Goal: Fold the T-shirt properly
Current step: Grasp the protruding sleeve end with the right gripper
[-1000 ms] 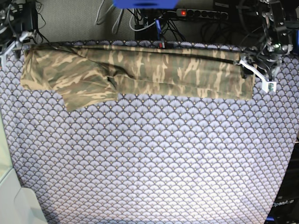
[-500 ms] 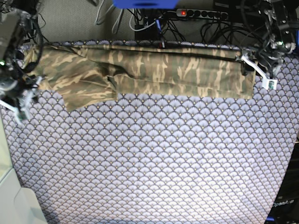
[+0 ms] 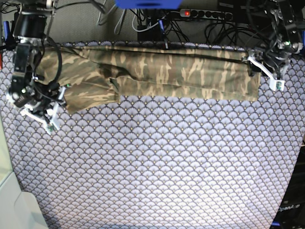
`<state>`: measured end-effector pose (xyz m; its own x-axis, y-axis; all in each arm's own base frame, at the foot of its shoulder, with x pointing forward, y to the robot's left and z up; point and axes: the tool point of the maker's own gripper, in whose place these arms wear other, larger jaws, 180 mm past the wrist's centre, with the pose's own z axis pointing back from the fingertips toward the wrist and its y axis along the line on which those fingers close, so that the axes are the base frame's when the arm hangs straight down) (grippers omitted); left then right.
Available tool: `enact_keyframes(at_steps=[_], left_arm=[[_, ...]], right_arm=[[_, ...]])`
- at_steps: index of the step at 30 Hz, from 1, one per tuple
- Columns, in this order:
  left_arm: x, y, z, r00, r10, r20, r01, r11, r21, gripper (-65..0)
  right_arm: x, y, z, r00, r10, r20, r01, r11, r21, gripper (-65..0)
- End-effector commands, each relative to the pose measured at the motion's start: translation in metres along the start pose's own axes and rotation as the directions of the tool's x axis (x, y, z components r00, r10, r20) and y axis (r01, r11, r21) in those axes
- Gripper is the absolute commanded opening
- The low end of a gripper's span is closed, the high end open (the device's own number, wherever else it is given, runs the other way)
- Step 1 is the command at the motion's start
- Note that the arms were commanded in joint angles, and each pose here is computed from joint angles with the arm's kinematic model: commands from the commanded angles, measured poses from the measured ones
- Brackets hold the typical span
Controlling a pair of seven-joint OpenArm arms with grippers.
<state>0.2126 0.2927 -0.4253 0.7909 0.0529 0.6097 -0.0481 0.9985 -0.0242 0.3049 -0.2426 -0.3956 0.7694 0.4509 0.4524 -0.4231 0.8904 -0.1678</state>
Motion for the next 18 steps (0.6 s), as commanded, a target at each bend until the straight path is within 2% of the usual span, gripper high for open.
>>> enact_keyframes(at_steps=[1, 18], left_arm=[[0.006, 0.008, 0.003, 1.0, -0.013, 0.011, 0.013, 1.0, 0.023, -33.7], [0.006, 0.007, 0.003, 1.0, -0.009, 0.012, 0.008, 1.0, 0.024, -33.8]], right_arm=[[0.012, -0.01, 0.003, 1.0, 0.006, 0.026, -0.005, 1.0, -0.02, -35.9], [0.03, 0.001, -0.026, 0.998, -0.063, 0.032, 0.061, 0.996, 0.066, -35.9]])
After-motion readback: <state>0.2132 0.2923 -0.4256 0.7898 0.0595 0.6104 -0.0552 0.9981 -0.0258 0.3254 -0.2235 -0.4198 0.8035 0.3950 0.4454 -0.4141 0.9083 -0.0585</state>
